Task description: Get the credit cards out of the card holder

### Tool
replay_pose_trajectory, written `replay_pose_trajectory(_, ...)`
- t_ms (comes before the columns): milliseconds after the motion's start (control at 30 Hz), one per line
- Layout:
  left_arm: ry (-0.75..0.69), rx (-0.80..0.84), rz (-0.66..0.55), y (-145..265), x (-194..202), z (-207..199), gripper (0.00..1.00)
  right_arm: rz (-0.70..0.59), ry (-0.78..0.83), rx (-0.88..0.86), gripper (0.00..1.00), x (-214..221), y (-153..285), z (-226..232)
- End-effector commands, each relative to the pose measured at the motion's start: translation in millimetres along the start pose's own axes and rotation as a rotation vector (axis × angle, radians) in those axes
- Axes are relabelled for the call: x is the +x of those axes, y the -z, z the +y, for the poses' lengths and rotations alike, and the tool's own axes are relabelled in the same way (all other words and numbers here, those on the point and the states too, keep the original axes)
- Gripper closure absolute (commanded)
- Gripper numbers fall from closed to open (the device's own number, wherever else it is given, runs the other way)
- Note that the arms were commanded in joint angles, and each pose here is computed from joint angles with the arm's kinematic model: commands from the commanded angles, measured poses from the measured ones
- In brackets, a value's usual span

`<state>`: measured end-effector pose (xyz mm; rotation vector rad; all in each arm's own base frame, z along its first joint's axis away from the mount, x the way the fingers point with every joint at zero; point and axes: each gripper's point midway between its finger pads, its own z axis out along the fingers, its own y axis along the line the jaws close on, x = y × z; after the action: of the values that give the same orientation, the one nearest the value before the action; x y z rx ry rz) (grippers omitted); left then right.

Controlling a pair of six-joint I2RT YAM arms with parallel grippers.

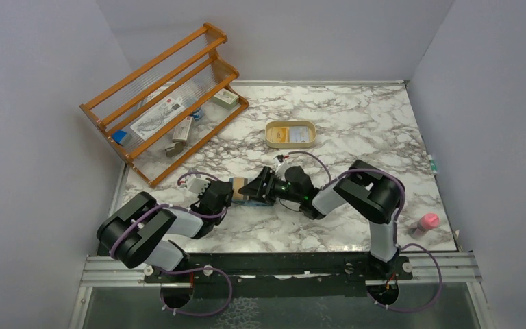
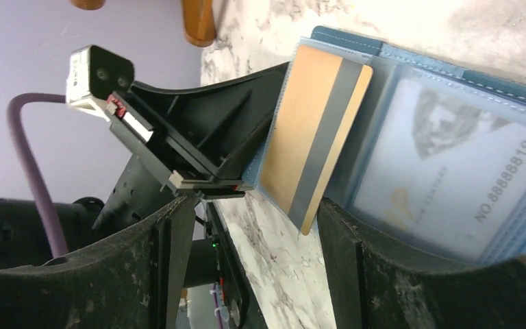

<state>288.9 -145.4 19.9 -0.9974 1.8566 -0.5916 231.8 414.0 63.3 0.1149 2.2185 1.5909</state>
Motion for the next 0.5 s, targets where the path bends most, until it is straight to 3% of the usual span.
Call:
replay_pose_trajectory(0,-0.144,-0.182,0.053,7,13,61,1.00,-0.040,0.044,-0.209,0.29,-4,6,36)
replay_pose_trajectory(233,-0.140,-0.178,0.056,7,14,60,1.00,-0.013,-0.006,-0.320,0.29,0,-5,42)
replay_pose_trajectory(467,-0.138,-0.170,0.052,7,13,57,1.00,0.031,-0.017,-0.285,0.29,5,-25,39)
